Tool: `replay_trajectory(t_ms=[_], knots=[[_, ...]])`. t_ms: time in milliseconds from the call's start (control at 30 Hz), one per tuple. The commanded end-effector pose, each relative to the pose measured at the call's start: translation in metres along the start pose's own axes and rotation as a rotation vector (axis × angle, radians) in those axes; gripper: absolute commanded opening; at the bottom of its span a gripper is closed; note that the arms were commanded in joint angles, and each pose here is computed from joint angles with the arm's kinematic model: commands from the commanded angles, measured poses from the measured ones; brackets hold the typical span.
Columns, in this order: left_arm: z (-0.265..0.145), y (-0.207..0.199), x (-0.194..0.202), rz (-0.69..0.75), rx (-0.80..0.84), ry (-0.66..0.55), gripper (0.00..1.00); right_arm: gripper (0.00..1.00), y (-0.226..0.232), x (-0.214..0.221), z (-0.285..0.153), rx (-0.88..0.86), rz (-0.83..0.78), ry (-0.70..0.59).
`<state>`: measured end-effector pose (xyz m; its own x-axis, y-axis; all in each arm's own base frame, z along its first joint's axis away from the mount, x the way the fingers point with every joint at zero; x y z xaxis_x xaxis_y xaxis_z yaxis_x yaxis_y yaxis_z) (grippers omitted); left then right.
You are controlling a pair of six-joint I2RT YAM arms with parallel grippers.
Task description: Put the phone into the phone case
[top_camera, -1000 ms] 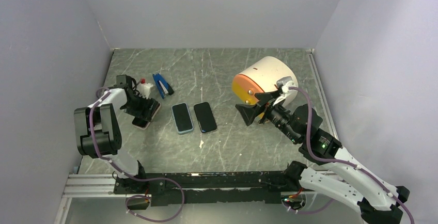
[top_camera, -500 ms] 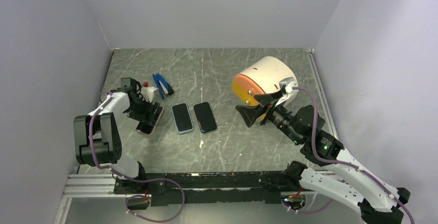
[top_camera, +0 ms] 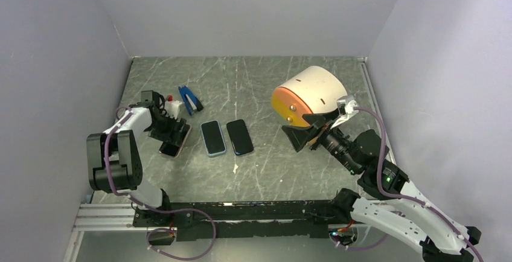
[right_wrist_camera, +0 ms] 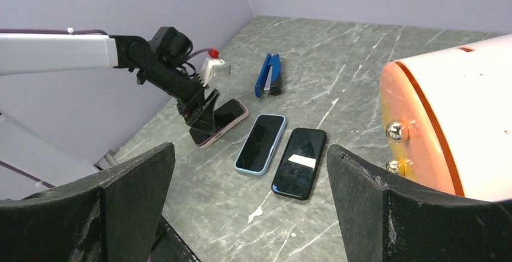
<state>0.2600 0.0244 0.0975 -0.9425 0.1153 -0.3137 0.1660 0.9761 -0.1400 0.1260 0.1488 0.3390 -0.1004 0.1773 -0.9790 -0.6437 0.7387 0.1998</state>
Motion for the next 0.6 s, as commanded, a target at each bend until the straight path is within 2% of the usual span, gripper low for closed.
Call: replay_trajectory(t_ms=[0, 200, 233, 300, 367, 567], knots=[[0.000, -0.002, -0.012, -0.012, 0.011, -0.034, 0.81, 0.99, 0.000, -0.005, 0.002, 0.007, 0.009, -0.024], [0.011, -0.005, -0.009, -0.021, 0.015, 0.007, 0.81, 0.99, 0.000, -0.003, 0.002, 0.010, 0.003, -0.023], [0.013, -0.005, -0.009, -0.021, 0.008, 0.015, 0.86, 0.99, -0.001, -0.004, 0.002, 0.013, 0.002, -0.026], [0.015, -0.006, -0.010, -0.016, 0.003, 0.027, 0.88, 0.99, -0.002, -0.004, 0.001, 0.018, 0.000, -0.029], [0.019, -0.006, -0.010, -0.017, -0.005, 0.038, 0.94, 0.99, -0.002, -0.004, 0.000, 0.023, -0.004, -0.030], [0.024, -0.013, -0.013, -0.016, 0.021, 0.055, 0.89, 0.99, -0.004, -0.005, -0.001, 0.044, 0.005, -0.028]])
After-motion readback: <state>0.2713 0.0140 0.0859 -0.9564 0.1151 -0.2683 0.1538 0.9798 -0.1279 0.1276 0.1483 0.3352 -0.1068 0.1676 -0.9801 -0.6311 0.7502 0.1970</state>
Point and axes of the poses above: each gripper's point midway between its finger pads, its own z axis out along the fingers, its own y axis along the line the jaws close on, x = y × z, the point moved 7 cm from there along -z, back along the fingers, and after that the axes turned 11 degrees about -z, right-handed, at the moved point
